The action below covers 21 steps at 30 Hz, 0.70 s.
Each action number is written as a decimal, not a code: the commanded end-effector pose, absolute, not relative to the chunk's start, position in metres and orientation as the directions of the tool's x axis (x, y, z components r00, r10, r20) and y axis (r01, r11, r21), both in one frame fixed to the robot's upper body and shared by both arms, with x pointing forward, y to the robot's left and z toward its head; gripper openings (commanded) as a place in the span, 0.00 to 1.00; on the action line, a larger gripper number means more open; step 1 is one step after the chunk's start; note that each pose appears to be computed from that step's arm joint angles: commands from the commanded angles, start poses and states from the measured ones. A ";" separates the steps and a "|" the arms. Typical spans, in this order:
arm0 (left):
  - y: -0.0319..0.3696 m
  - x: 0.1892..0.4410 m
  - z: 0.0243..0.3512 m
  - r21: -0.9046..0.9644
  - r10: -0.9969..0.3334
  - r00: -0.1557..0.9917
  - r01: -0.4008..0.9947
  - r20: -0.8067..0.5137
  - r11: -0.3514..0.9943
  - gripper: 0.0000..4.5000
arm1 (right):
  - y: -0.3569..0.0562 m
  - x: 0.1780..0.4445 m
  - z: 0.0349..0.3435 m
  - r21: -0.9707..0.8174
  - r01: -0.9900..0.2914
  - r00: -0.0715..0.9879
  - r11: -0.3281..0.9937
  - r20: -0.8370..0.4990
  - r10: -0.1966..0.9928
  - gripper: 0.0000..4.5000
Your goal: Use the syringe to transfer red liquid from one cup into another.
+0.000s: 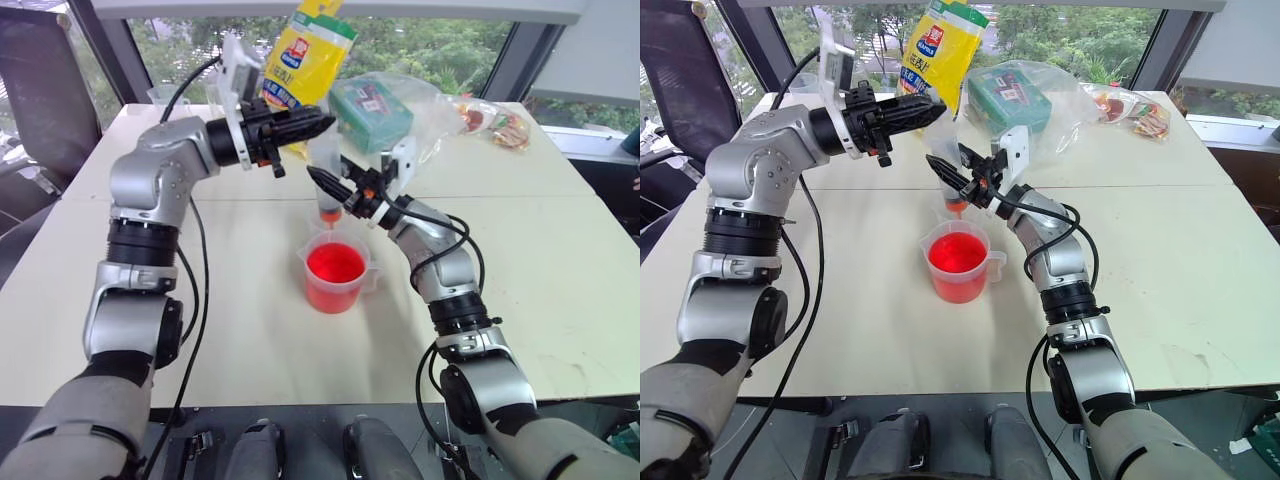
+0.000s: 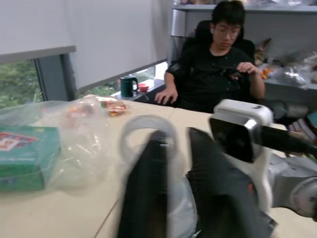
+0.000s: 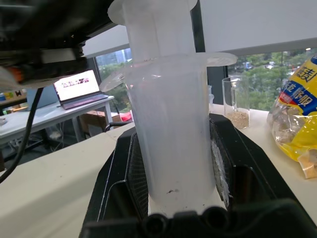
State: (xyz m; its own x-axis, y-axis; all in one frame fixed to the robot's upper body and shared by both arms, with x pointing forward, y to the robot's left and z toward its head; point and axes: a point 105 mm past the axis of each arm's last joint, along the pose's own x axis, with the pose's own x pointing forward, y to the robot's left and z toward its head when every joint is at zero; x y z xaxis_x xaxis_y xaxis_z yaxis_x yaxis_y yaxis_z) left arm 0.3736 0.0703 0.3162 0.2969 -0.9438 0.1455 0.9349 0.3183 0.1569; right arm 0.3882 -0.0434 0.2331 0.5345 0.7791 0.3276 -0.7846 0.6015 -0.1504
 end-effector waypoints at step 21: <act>0.048 0.366 0.289 0.173 -0.970 0.236 0.954 0.060 0.243 0.01 | -0.042 0.371 0.297 -0.242 -0.776 0.432 0.583 0.469 0.770 0.29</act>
